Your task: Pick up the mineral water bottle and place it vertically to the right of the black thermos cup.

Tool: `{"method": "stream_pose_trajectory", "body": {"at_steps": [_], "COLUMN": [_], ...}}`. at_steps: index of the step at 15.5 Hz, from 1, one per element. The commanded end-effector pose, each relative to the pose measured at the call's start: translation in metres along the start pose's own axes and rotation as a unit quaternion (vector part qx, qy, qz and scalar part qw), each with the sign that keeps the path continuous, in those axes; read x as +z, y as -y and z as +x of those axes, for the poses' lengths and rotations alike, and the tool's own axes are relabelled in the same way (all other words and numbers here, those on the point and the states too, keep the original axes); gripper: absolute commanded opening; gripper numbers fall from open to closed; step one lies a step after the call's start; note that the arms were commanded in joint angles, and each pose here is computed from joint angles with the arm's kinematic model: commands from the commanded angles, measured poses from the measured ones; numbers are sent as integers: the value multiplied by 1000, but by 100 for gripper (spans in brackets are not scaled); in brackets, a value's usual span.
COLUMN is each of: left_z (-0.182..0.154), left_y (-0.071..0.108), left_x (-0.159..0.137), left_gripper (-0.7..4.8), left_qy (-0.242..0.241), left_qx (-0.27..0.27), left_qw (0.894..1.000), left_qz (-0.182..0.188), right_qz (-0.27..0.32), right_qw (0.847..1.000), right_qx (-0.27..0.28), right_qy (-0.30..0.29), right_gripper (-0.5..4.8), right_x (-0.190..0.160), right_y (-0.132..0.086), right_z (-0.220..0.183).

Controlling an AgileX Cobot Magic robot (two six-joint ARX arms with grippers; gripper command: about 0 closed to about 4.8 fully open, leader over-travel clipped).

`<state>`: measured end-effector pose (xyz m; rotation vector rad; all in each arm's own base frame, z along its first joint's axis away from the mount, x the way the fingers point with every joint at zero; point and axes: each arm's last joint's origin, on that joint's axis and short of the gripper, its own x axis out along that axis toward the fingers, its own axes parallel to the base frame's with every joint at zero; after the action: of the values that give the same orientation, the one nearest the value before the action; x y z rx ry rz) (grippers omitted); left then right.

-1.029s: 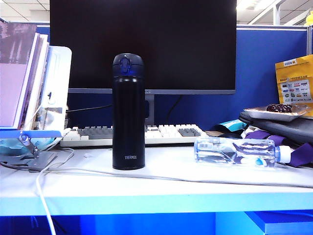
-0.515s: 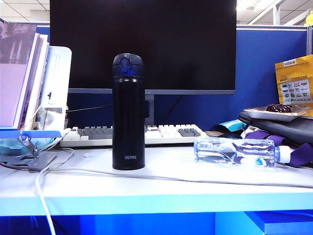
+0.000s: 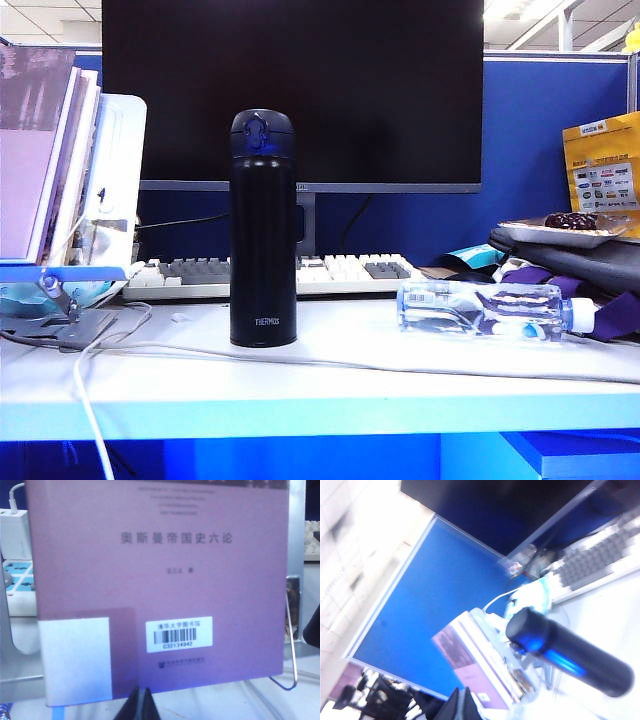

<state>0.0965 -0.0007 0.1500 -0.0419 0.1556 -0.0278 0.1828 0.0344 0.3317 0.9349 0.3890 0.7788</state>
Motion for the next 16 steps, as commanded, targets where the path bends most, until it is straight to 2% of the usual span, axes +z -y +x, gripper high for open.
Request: {"method": "stream_pose_trajectory", "body": {"at_steps": [1,2,3,4,5,6,7,8,11,14,16], "left_z": [0,0,0,0,0,0,0,0,0,0,0], "left_y": [0,0,0,0,0,0,0,0,0,0,0], "left_x": [-1,-1,-1,-1,-1,-1,-1,-1,-1,-1,-1], "left_gripper": [-5,-5,-5,-5,-5,-5,-5,-5,-5,-5,-5], "left_qy": [-5,-5,-5,-5,-5,-5,-5,-5,-5,-5,-5], "left_qx": [-2,-2,-2,-2,-2,-2,-2,-2,-2,-2,-2], "left_qw": [1000,1000,1000,1000,1000,1000,1000,1000,1000,1000,1000], "left_qz": [1,1,1,1,1,1,1,1,1,1,1], "right_qz": [63,86,103,117,131,146,168,215,273,295,302], "right_qw": [990,980,970,962,957,953,949,936,912,889,883], "right_qx": [-95,-145,-184,-214,-229,-234,-239,-250,-274,-302,-313], "right_qy": [81,106,118,120,122,122,122,124,133,178,177], "right_gripper": [-1,8,62,197,384,479,479,479,479,479,479], "right_x": [4,3,2,2,3,4,5,4,2,1,-1], "right_y": [17,26,35,45,55,63,71,84,104,112,117], "right_z": [5,6,7,12,17,23,28,35,43,47,48]}}
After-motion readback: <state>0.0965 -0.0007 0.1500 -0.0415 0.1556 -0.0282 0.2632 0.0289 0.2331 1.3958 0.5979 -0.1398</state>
